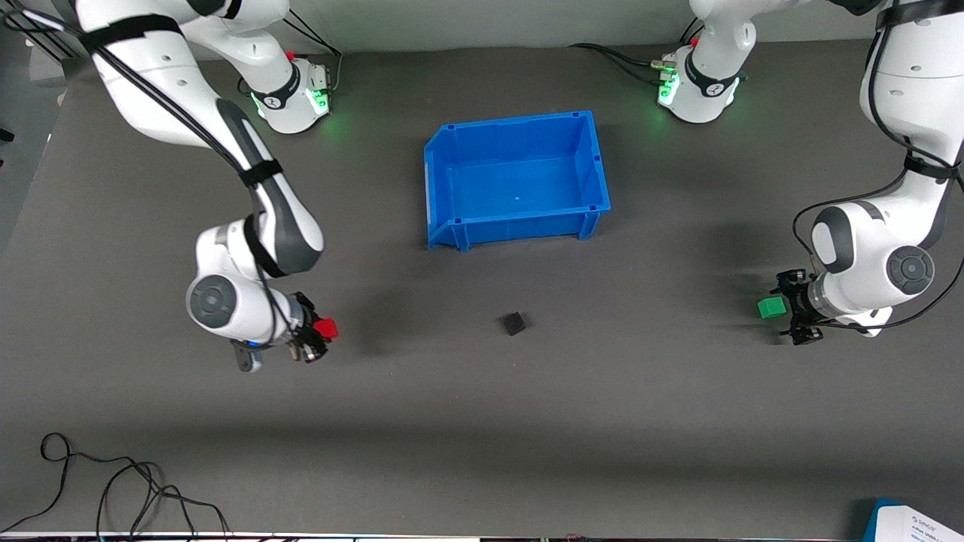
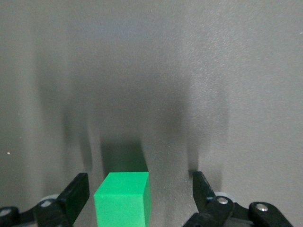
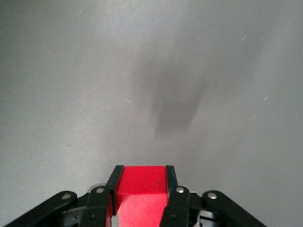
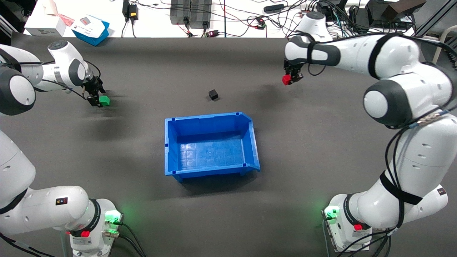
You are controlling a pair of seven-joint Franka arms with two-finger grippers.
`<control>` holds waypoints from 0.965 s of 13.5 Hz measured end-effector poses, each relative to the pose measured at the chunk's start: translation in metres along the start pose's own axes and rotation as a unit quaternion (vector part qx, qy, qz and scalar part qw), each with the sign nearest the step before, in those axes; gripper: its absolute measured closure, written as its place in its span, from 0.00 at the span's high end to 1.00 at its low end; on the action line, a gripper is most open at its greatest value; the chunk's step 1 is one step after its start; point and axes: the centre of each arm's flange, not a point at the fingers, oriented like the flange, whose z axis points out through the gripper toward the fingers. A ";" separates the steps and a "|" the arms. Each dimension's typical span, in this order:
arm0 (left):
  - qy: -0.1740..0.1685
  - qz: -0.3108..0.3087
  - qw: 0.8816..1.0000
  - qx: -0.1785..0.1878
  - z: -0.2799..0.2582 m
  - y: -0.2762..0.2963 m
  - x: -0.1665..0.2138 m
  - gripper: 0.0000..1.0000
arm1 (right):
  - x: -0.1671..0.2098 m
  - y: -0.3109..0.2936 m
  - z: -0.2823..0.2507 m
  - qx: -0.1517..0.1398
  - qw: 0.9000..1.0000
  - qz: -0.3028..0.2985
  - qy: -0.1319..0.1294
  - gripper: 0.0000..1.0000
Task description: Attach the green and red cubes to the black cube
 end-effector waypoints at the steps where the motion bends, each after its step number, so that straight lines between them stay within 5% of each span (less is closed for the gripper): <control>1: 0.000 0.001 1.000 0.001 0.001 0.000 0.000 0.85 | -0.013 -0.009 0.005 0.003 1.000 0.005 -0.001 0.39; 3: 0.002 0.004 1.000 0.001 0.000 0.000 -0.002 0.76 | -0.048 -0.024 0.013 0.009 1.000 0.014 -0.001 0.39; 6: 0.004 0.006 1.000 -0.004 -0.003 0.004 -0.005 0.37 | -0.069 -0.043 0.014 0.023 0.997 0.058 -0.036 0.39; 8: 0.005 -0.003 1.000 -0.003 -0.003 0.004 -0.009 0.37 | -0.066 -0.057 0.010 0.035 0.994 0.078 -0.062 0.39; 13: 0.007 0.002 1.000 -0.005 -0.010 0.011 -0.037 0.37 | -0.096 -0.083 0.018 0.053 0.990 0.108 -0.075 0.39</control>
